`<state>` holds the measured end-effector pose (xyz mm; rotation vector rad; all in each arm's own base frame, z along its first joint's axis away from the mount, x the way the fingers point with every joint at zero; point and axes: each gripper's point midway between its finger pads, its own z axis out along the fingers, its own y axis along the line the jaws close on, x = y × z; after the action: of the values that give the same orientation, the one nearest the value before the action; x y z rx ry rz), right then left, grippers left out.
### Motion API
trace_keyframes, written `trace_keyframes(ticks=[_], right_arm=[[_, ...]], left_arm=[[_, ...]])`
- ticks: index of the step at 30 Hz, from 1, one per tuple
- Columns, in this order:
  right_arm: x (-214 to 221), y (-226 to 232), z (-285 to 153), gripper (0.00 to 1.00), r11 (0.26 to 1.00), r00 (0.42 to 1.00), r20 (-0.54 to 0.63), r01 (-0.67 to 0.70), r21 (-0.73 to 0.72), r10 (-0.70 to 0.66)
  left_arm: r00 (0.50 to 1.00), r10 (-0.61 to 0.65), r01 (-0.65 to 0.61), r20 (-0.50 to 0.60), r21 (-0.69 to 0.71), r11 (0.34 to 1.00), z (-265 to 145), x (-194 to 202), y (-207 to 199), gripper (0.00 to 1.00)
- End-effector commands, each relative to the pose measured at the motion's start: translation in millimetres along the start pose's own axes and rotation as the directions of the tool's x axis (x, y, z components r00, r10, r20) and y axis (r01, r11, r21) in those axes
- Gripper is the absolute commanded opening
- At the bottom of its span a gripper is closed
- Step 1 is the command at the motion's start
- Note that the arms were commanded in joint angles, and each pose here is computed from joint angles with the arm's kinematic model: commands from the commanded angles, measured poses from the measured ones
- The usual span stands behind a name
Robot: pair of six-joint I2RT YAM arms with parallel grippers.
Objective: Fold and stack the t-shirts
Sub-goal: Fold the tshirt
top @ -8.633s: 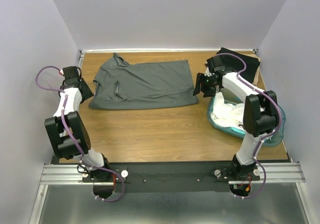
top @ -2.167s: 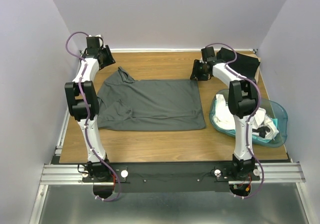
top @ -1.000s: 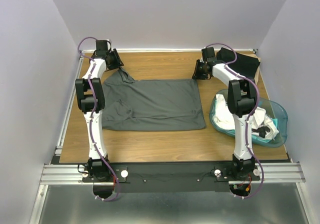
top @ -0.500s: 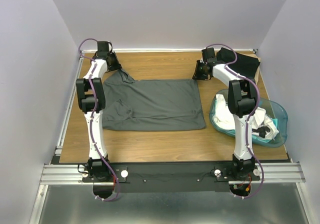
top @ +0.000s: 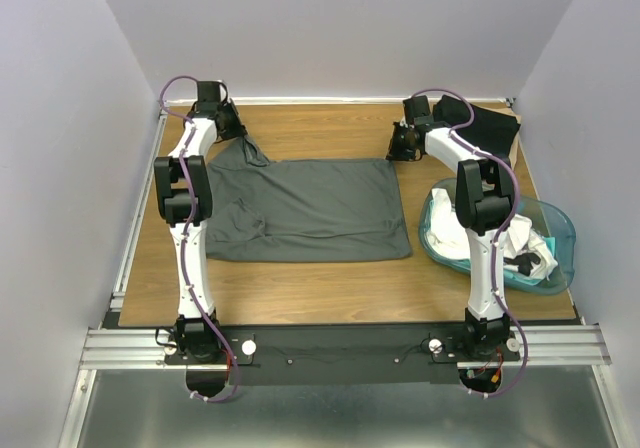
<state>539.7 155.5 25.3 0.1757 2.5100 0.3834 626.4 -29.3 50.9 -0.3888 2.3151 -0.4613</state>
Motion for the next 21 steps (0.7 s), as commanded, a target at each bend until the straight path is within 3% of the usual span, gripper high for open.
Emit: trace_keyframes(ticks=[1,13,21], right_arm=[[-9,0,-11,0.0,0.999,1.0,0.009,-0.019,0.033,0.019],[-63,6,-15,0.0,0.997,0.988,0.152,-0.044,0.067,0.033],[-101,14,-22,0.0,0.998,0.971,0.236,-0.037,0.047,0.025]], left_arm=[[0.995,-0.012,0.001,0.1,0.109,0.994,-22,-45,-33,0.0],[0.968,-0.071,0.005,0.242,0.266,0.964,-48,-106,-64,0.0],[0.956,-0.117,0.015,0.27,0.354,0.935,-69,-127,-72,0.0]])
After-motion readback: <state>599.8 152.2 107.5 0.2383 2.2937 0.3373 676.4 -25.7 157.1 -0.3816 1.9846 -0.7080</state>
